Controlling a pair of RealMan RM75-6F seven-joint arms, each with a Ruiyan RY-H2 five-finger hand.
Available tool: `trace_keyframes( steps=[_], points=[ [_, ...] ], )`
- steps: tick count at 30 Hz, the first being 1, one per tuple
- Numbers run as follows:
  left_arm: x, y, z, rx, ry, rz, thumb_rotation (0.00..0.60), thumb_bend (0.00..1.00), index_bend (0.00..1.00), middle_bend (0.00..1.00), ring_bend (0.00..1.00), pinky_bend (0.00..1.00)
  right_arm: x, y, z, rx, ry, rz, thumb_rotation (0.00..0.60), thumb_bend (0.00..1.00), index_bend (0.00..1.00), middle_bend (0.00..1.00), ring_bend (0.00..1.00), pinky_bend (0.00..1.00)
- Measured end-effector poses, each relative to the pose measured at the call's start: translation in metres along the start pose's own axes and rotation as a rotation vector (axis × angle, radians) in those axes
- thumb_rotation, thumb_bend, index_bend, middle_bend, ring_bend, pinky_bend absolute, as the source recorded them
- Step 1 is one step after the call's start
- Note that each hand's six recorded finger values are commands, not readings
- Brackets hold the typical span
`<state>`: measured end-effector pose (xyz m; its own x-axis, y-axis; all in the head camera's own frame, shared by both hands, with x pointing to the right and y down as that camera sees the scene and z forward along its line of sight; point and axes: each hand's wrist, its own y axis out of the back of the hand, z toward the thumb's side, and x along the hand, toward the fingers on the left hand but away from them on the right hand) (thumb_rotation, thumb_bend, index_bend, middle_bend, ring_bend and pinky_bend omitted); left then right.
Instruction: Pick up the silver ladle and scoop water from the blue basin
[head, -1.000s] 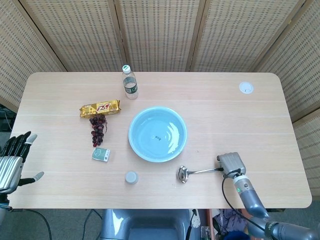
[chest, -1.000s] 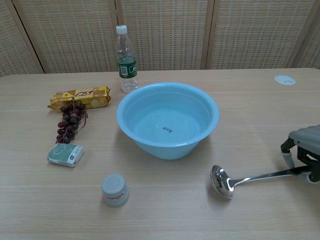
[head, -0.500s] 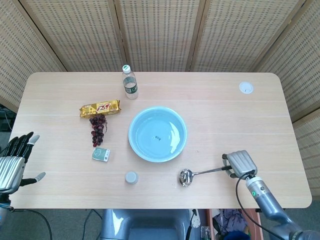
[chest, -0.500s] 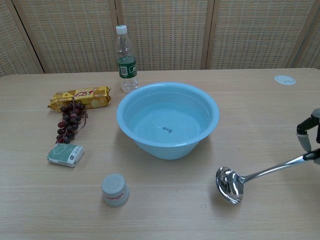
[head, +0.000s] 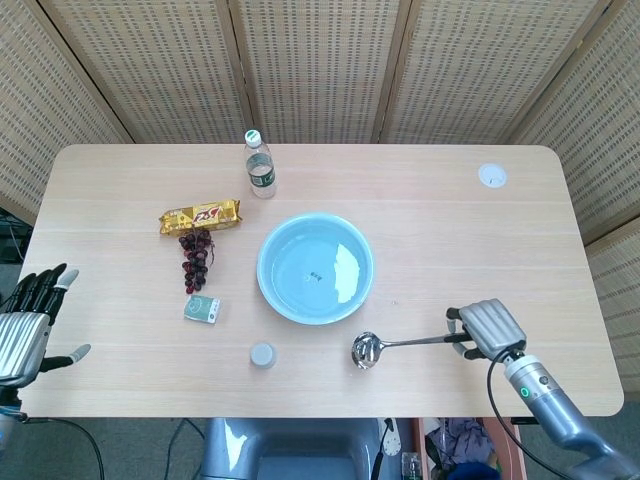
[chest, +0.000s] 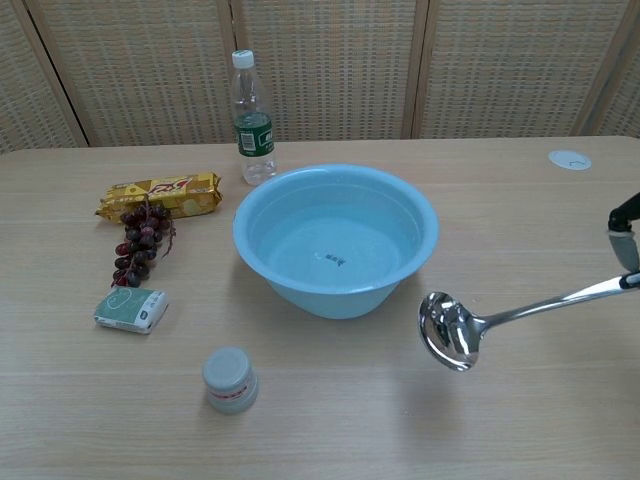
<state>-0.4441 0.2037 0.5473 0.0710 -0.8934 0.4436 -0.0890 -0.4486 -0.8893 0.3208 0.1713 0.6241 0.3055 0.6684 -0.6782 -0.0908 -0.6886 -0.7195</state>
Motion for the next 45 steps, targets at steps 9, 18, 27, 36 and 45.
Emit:
trace_keyframes(
  steps=[9, 18, 27, 36, 45],
  points=[
    [0.001, 0.000, -0.001, -0.004, 0.001, -0.005, 0.600, 0.00, 0.00, 0.00, 0.00, 0.00, -0.004, 0.053, 0.010, 0.014, 0.012, -0.037, 0.600, 0.86, 0.76, 0.90, 0.88, 1.00],
    [0.003, -0.001, 0.001, 0.000, -0.010, -0.013, 0.600, 0.00, 0.00, 0.00, 0.00, 0.00, -0.020, 0.100, 0.025, 0.032, 0.010, 0.004, 0.600, 0.86, 0.76, 0.90, 0.88, 1.00],
    [0.005, -0.001, 0.001, -0.010, -0.011, -0.019, 0.600, 0.00, 0.00, 0.00, 0.00, 0.00, -0.058, 0.133, 0.052, 0.052, 0.004, 0.051, 0.600, 0.86, 0.76, 0.90, 0.88, 1.00],
    [0.006, 0.001, -0.001, -0.019, -0.013, -0.021, 0.600, 0.00, 0.00, 0.00, 0.00, 0.00, -0.115, 0.150, 0.083, 0.035, -0.084, 0.099, 0.600, 0.86, 0.76, 0.90, 0.88, 1.00],
    [0.010, 0.002, -0.007, -0.037, 0.002, -0.033, 0.600, 0.00, 0.00, 0.00, 0.00, 0.00, -0.170, 0.143, 0.105, 0.154, -0.202, 0.067, 0.600, 0.86, 0.76, 0.91, 0.88, 1.00]
  ],
)
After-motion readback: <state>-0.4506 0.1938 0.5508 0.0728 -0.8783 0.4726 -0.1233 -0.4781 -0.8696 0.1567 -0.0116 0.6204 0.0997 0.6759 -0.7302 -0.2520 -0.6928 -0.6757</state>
